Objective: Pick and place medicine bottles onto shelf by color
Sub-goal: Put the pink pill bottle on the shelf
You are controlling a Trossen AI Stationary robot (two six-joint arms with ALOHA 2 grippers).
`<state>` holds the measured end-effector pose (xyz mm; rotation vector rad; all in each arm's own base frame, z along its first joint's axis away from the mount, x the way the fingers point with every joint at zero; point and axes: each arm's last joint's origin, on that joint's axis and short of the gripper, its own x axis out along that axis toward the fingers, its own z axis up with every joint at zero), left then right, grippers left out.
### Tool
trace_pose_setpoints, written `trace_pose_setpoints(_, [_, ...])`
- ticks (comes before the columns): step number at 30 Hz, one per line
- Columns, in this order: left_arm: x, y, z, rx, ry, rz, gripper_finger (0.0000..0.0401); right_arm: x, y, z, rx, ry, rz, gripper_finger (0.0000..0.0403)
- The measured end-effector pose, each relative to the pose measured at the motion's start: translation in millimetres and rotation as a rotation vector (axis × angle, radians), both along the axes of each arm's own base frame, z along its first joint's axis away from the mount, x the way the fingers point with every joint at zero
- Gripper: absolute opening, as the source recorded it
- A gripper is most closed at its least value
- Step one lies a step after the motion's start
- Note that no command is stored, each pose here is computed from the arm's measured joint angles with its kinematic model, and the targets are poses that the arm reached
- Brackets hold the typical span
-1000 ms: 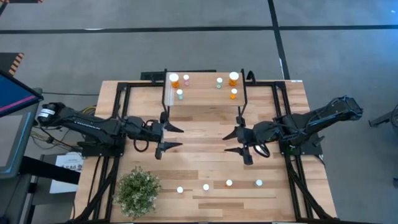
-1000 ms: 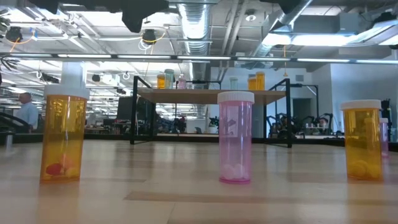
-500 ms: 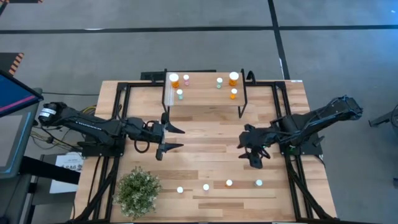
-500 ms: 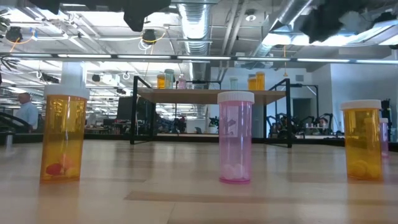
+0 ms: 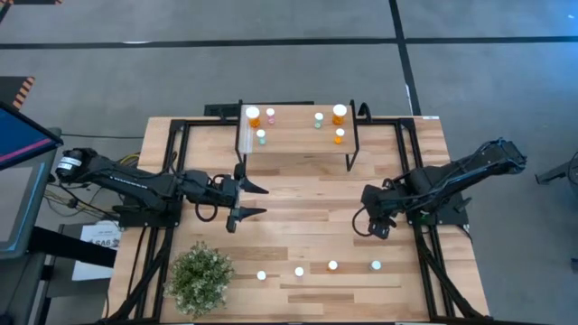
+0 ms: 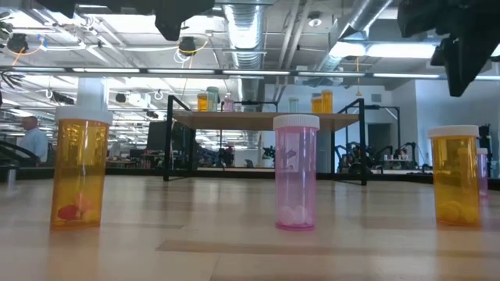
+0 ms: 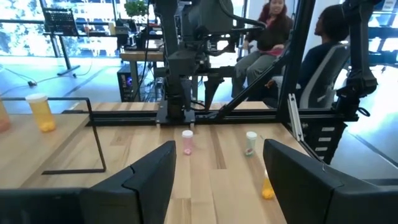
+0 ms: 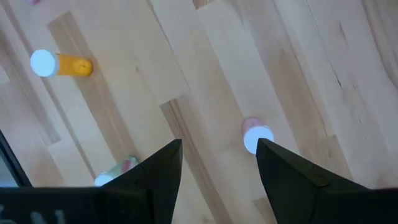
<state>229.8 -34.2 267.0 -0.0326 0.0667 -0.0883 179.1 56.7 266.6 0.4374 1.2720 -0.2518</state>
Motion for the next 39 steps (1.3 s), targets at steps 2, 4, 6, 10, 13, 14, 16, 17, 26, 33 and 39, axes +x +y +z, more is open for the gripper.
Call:
trace_pose_setpoints(2, [0.0,-0.1,0.0,-0.001,0.0,-0.001,0.0231,0.2,-0.2,0.1,-0.007,-0.004,0.0,0.0228])
trace_pose_setpoints(4, [0.0,-0.2,-0.1,-0.002,0.001,-0.003,0.0231,0.3,-1.0,0.1,-0.033,-0.011,-0.008,0.0228])
trace_pose_setpoints(6, [0.0,-0.4,-0.1,-0.003,0.001,-0.007,0.0231,-0.1,-2.5,-0.1,-0.06,-0.01,-0.029,0.0228])
trace_pose_setpoints(10, [0.0,-0.4,-0.1,-0.003,0.001,-0.008,0.0231,-0.4,-7.6,-4.9,-0.069,0.006,-0.078,0.0228])
trace_pose_setpoints(13, [-0.1,-0.4,0.0,-0.003,0.001,-0.008,0.0231,-2.7,-12.9,-17.1,-0.076,0.049,-0.115,0.0228])
trace_pose_setpoints(14, [0.0,-0.4,-0.1,-0.002,0.001,-0.008,0.0231,-3.7,-14.7,-21.6,-0.076,0.064,-0.125,0.0228])
trace_pose_setpoints(16, [0.0,-0.4,-0.2,-0.002,0.002,-0.008,0.0231,-5.8,-18.1,-32.1,-0.069,0.093,-0.14,0.0228])
trace_pose_setpoints(17, [0.0,-0.4,-0.2,-0.002,0.002,-0.008,0.0231,-6.8,-19.7,-37.0,-0.07,0.106,-0.15,0.0228])
trace_pose_setpoints(26, [-0.1,-0.4,-0.1,-0.002,0.002,-0.008,0.0231,-11.6,-23.2,-57.0,-0.049,0.147,-0.16,0.0229])
trace_pose_setpoints(33, [-0.1,-0.4,-0.2,-0.002,0.003,-0.008,0.0231,-10.0,-22.6,-69.9,-0.031,0.108,-0.156,0.0255])
trace_pose_setpoints(39, [-0.1,-0.4,-0.9,-0.001,0.011,-0.008,0.0231,-16.1,-23.8,-82.4,-0.035,0.143,-0.178,0.0271])
